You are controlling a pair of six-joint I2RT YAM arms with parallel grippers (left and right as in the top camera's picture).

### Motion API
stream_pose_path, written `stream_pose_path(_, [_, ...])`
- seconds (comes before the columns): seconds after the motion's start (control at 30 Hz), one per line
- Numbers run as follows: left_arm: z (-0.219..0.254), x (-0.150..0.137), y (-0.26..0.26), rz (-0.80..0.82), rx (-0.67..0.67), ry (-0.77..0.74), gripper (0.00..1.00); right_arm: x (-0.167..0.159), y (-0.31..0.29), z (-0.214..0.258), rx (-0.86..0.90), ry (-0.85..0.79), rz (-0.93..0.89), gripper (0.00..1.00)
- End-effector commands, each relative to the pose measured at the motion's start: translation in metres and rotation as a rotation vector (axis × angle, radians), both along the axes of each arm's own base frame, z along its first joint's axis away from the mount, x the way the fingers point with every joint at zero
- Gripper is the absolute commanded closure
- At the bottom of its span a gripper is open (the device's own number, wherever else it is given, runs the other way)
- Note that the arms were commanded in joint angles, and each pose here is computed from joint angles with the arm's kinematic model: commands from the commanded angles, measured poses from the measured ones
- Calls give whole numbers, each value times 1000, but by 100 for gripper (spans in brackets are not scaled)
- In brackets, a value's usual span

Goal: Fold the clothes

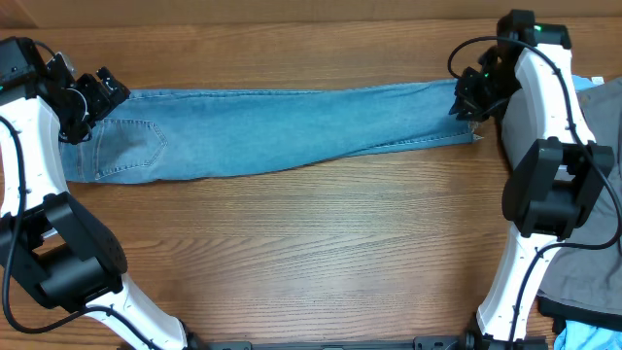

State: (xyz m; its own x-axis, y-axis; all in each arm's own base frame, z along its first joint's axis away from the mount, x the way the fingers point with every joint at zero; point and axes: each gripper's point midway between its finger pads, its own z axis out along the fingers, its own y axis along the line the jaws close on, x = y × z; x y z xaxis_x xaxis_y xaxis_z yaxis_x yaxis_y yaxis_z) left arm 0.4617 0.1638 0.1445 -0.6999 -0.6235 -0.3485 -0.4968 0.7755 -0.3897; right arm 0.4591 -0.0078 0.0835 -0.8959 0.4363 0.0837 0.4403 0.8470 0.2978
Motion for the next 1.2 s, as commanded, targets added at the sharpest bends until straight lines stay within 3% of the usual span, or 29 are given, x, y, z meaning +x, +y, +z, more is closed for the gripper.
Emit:
stream_pose_path(0.0, [22, 5, 0, -15, 21, -55, 0, -2, 22, 14, 77, -10, -23, 80])
stream_pose_path(0.33, [22, 5, 0, -15, 21, -55, 0, -21, 40, -46, 149, 94, -110, 81])
stream_pose_path(0.57, [22, 5, 1, -15, 22, -55, 0, -5, 42, -69, 170, 29, -177, 80])
stream_pose_path(0.73, [22, 5, 0, -16, 21, -55, 0, 0, 43, -70, 173, 3, -172, 70])
stream_pose_path(0.9, [22, 5, 0, -15, 21, -55, 0, 5, 46, -68, 195, -18, -167, 51])
stream_pose_path(1.17, [22, 5, 0, -15, 21, -55, 0, 14, 52, -69, 161, -63, -132, 44])
